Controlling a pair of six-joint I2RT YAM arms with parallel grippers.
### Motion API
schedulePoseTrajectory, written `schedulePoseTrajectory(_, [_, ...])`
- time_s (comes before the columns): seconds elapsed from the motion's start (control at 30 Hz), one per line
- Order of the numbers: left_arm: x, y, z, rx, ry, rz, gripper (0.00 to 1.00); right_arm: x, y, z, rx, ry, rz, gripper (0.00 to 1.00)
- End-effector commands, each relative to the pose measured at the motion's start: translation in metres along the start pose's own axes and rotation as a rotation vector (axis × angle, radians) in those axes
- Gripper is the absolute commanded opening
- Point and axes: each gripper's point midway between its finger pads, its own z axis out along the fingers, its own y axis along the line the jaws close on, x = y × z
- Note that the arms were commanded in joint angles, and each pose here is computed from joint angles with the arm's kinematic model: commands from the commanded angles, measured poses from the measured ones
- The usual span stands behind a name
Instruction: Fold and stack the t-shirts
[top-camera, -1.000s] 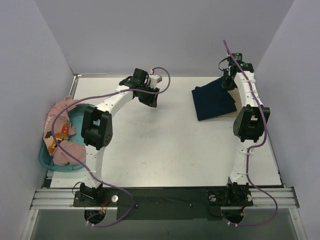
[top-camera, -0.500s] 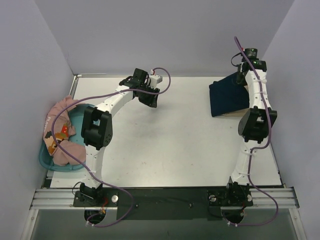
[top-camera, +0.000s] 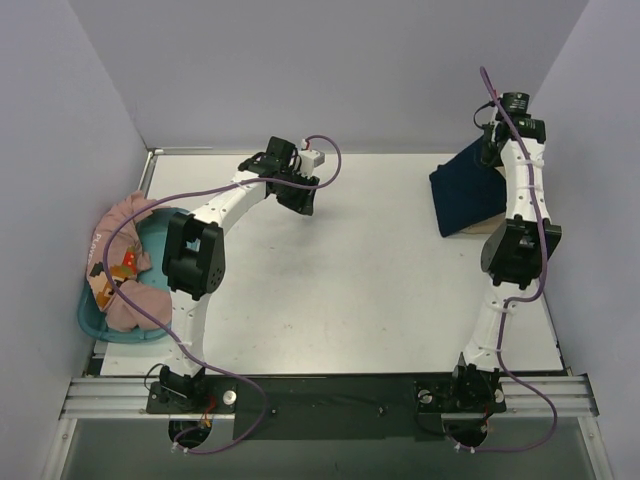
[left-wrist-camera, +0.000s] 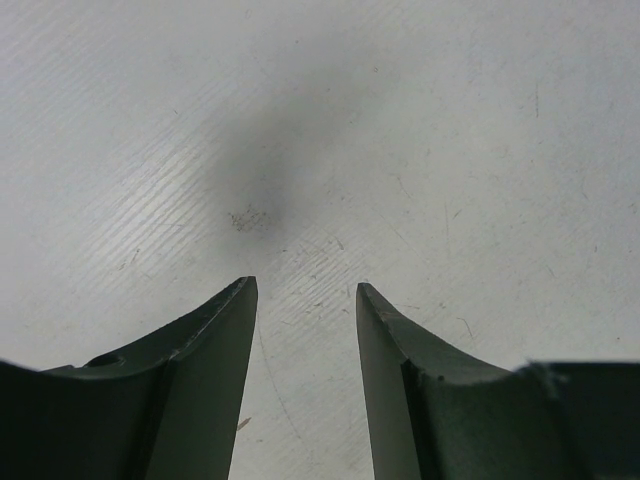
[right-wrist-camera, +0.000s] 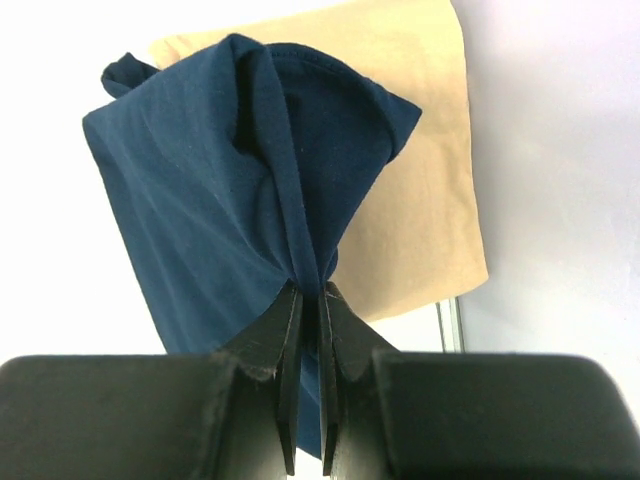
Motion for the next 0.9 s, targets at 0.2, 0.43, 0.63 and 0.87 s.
schedulePoseTrajectory(0.2, [-0.009, 0.004, -0.011, -0.023, -0.031, 0.031, 0.54, -0.062, -0.019, -0.093, 0.012, -0.237, 0.042, 0.0])
schedulePoseTrajectory(0.43, [-0.01, 0.005, -0.01, -0.028, -0.032, 0.028, 0.54, -0.058, -0.02, -0.092, 0.009, -0.23, 0.031, 0.0])
schedulePoseTrajectory(0.63, [-0.008, 0.007, -0.012, -0.038, -0.026, 0.042, 0.54, -0.049, -0.02, -0.059, -0.022, -0.192, -0.02, 0.0])
schedulePoseTrajectory(0.87, [-0.006, 0.01, -0.02, -0.062, -0.013, 0.068, 0.54, -0.019, -0.066, -0.003, 0.109, -0.074, -0.118, 0.0])
